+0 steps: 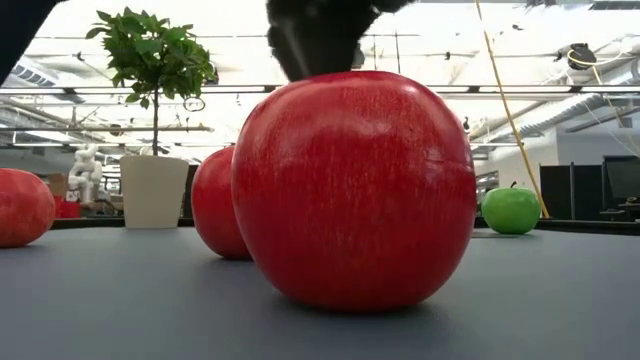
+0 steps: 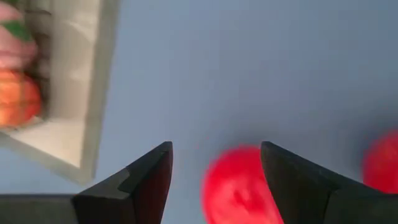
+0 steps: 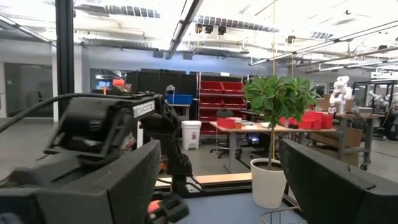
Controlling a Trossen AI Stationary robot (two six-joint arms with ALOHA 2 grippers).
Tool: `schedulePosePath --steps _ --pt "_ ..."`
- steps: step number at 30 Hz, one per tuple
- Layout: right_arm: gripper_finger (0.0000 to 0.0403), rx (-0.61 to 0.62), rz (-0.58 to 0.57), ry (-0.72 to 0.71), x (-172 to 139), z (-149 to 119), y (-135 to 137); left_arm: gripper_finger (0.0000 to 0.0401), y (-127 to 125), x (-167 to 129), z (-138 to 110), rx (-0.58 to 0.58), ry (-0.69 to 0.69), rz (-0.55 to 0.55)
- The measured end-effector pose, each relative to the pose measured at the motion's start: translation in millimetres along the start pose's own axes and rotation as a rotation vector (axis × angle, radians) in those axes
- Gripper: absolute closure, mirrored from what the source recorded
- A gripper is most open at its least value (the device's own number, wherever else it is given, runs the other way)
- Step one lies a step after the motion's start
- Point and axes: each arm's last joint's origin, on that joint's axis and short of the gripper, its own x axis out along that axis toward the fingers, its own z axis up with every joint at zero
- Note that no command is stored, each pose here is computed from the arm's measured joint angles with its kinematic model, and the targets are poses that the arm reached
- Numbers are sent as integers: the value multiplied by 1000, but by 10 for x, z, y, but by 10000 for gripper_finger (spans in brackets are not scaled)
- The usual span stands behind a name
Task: Build produce basket
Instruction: Put the red apple into the wire basket
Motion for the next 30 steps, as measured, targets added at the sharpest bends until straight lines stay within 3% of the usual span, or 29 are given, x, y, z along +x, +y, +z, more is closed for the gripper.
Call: schedulePosePath --steps 8,16,24,30 --pt "83 -14 -8 0 9 -2 -10 153 -140 -83 -194 31 83 -8" --pt "83 -7 -10 2 12 -6 -13 100 -126 -43 -185 180 122 -59" --pt "83 -8 -9 6 12 -11 -11 66 -79 -105 -177 172 127 -97" --pt "83 5 -8 9 12 -15 -10 38 -57 -144 -175 158 94 -59"
